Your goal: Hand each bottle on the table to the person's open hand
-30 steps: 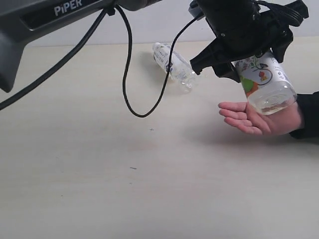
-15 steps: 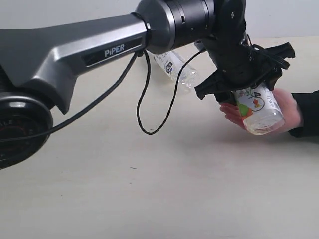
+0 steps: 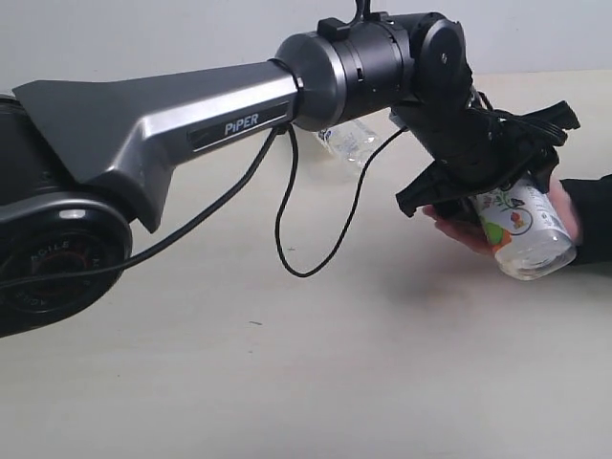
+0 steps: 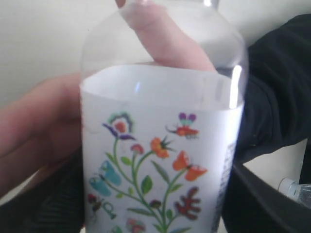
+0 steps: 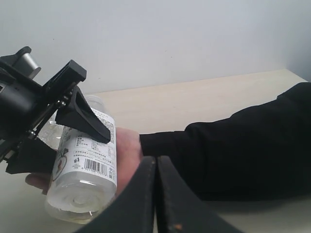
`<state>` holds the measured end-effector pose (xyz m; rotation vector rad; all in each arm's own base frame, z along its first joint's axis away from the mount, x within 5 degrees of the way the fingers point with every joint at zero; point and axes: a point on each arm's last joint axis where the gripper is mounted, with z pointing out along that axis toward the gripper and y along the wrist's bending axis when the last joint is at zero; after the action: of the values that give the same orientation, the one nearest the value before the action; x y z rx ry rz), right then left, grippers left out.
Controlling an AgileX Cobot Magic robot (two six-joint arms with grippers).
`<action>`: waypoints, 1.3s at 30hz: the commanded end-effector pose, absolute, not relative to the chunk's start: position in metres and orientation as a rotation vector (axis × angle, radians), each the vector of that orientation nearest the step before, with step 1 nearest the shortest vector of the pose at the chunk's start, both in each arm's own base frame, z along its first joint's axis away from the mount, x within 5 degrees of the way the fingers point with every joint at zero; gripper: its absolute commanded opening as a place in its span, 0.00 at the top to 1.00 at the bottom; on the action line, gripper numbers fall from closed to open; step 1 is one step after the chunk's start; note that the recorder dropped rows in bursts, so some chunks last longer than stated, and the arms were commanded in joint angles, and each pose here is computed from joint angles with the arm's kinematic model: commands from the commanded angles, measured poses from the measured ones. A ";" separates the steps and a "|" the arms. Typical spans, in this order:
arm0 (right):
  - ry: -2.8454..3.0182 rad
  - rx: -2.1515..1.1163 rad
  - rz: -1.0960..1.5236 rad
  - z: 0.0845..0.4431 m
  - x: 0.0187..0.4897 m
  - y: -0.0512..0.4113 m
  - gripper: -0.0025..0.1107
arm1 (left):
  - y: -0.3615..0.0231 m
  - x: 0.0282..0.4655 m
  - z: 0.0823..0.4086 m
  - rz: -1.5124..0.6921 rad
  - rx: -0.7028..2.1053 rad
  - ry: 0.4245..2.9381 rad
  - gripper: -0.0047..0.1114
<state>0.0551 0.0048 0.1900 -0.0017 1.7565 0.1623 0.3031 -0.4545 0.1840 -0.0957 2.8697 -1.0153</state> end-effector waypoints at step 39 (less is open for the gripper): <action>1.747 -0.008 0.163 0.190 0.055 0.005 0.98 | -0.383 0.308 0.305 -0.809 1.016 2.492 0.93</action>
<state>0.0551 0.0048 0.1900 -0.0017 1.7565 0.1623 0.3044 -0.3963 0.2883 0.9196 2.5675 -0.8417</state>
